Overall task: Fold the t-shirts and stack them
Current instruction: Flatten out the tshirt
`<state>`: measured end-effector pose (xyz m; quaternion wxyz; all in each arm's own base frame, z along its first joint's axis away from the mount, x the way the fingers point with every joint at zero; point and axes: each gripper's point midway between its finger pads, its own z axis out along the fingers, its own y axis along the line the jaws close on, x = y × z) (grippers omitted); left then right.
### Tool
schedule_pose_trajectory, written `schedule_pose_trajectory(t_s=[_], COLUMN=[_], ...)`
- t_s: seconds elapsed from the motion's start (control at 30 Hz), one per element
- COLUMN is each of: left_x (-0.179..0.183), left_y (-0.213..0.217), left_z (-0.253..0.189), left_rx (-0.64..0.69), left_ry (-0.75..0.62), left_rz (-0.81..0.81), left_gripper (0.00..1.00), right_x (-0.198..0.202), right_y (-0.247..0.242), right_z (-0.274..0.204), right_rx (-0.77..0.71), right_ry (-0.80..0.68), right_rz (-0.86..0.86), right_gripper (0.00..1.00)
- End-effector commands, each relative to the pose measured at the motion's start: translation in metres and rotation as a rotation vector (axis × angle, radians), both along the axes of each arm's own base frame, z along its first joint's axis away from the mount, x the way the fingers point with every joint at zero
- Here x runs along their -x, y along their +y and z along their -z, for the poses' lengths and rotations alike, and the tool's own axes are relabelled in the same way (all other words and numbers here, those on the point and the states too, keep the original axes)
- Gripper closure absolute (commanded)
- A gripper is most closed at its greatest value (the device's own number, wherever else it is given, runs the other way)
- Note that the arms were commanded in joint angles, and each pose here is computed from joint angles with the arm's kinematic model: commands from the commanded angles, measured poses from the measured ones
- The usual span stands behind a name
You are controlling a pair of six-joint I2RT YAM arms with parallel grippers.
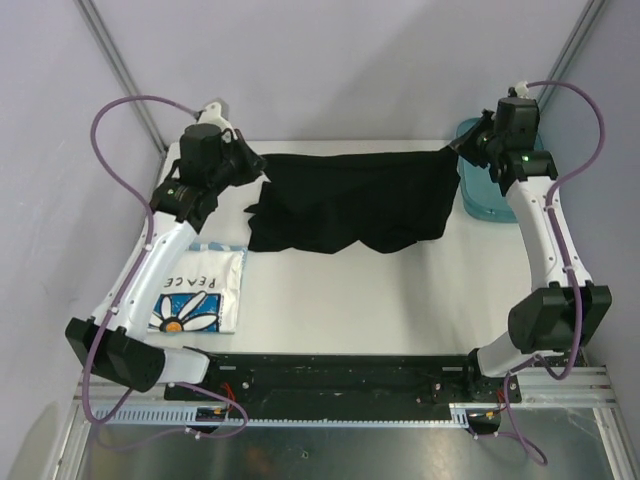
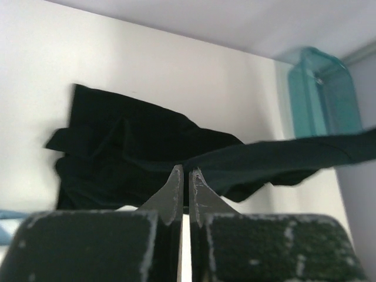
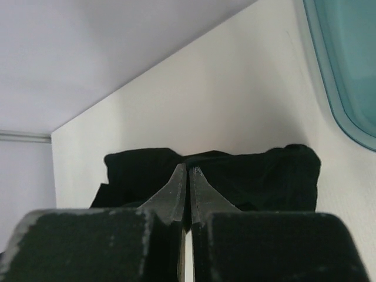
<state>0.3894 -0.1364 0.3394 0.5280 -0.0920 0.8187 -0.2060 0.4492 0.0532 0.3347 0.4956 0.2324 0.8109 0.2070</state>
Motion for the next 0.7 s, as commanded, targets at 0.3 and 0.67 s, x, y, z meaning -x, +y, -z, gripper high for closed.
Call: schedule_pose_trajectory(t_s=[0.3,0.67], left_x=[0.192,0.256], left_y=[-0.146,-0.248], left_z=[0.175,0.216], left_rx=[0.169,0.074], left_ry=[0.441,0.556], left_rz=[0.626,0.953], left_gripper=[1.0,1.0], right_x=[0.028,0.07], right_y=[-0.026,-0.044], right_z=[0.127,0.146], right_rx=[0.119,0.202], right_ry=[0.297,0.388], right_rz=[0.069,0.1], right_gripper=[1.0,0.42])
